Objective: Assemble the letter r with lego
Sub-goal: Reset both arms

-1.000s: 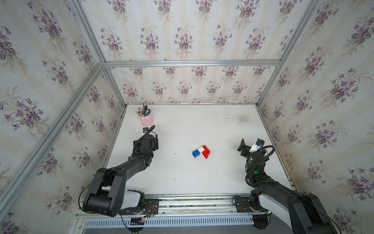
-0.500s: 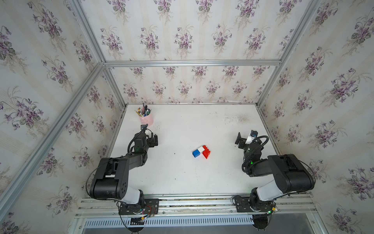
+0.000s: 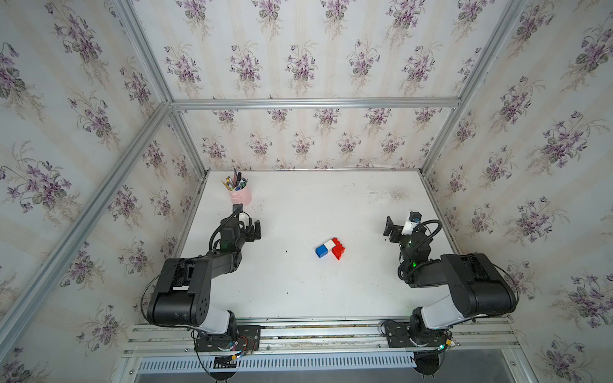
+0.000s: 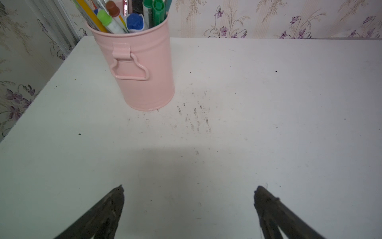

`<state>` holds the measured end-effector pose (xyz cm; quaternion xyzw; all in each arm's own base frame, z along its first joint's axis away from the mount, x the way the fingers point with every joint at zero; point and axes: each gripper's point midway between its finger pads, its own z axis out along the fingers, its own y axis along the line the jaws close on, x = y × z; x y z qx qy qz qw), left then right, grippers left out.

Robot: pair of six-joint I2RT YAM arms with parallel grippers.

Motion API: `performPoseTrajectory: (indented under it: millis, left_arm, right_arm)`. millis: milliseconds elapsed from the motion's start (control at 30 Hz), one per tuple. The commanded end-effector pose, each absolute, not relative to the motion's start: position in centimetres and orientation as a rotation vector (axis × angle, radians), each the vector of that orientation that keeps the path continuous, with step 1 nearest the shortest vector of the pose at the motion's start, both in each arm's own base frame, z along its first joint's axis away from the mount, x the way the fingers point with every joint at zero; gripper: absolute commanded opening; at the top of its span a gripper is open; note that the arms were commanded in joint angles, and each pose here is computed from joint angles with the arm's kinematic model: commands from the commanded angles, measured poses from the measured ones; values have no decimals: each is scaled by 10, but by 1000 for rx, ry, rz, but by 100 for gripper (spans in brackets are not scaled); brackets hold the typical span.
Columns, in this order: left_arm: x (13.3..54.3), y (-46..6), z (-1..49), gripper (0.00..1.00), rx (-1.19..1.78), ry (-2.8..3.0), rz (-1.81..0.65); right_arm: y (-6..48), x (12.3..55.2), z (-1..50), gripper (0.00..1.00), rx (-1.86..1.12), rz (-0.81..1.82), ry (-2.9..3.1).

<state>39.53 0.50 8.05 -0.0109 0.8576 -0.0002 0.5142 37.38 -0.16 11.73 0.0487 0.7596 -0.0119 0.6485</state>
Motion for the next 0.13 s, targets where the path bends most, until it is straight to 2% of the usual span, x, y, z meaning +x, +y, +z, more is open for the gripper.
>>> performPoseTrajectory:
  millis: [0, 100]
  left_arm:
    - [400, 4, 89, 100, -19, 2023, -6]
    - [400, 4, 90, 100, -18, 2022, -5]
  right_arm:
    - [-1, 376, 121, 100, 105, -25, 1714]
    - [-1, 375, 122, 100, 104, -23, 1711]
